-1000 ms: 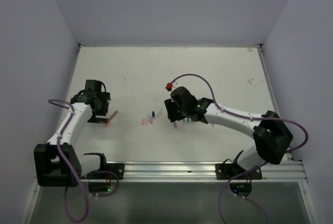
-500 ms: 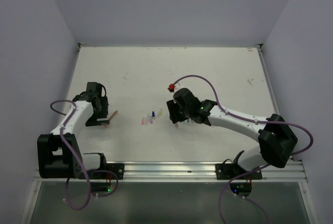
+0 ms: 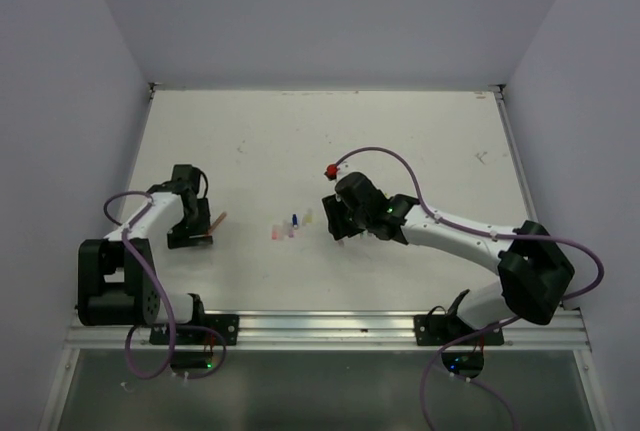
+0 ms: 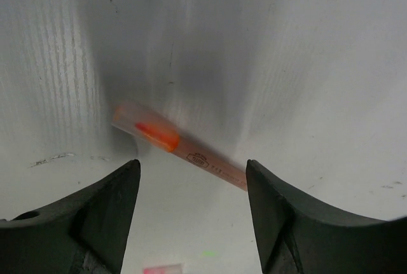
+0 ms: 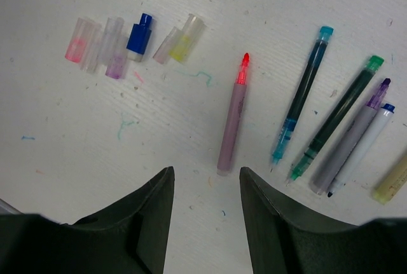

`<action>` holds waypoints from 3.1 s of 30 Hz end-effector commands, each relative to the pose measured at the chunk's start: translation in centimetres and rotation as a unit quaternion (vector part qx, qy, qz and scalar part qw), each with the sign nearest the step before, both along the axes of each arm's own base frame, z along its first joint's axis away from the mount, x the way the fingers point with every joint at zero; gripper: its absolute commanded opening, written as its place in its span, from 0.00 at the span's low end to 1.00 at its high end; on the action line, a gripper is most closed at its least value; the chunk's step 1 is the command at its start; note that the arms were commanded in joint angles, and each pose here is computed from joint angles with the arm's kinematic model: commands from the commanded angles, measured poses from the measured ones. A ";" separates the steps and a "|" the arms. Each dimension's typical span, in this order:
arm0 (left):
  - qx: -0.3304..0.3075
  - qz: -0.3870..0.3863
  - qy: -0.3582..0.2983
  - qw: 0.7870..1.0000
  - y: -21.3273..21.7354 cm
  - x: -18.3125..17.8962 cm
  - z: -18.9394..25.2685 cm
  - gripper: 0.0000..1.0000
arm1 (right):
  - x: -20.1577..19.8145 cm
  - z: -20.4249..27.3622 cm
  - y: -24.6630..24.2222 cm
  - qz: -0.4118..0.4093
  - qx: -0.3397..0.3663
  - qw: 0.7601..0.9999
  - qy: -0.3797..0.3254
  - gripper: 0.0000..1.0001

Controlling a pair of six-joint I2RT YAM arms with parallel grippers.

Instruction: Open the pen caps

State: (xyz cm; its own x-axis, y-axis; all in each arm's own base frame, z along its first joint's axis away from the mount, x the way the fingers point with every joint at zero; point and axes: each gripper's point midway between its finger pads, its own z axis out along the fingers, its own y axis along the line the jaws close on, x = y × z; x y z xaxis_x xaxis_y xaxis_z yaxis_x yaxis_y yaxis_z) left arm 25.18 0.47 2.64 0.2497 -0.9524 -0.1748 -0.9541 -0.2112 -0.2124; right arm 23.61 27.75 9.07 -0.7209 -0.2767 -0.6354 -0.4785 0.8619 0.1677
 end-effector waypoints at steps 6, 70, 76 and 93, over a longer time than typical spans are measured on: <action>0.014 0.028 0.017 0.999 1.0 -0.2 -1.5 0.54 | 0.8 1.8 -0.2 -0.006 0.014 0.999 -0.034 0.50; 0.012 -0.615 -0.496 0.613 -22.6 -1.0 16.9 0.51 | -3.1 5.1 9.2 0.100 0.280 0.953 0.059 0.00; 0.043 -0.619 -0.489 0.613 -22.7 0.6 17.8 0.64 | -4.6 5.2 9.1 0.119 0.299 0.944 0.078 0.00; 0.002 -0.633 -0.484 0.604 -24.3 0.6 16.0 0.35 | -4.8 7.4 10.1 0.131 0.336 0.929 0.081 0.00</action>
State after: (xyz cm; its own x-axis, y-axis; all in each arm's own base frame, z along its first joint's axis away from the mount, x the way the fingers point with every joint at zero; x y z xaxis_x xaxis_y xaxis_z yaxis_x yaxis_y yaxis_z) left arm 25.61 -23.07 17.40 -0.7024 -0.4915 -0.5148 0.1649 0.5913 -0.7894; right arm 18.33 36.68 13.96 -0.8072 -0.0744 -0.5856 -0.5489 0.4594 0.6983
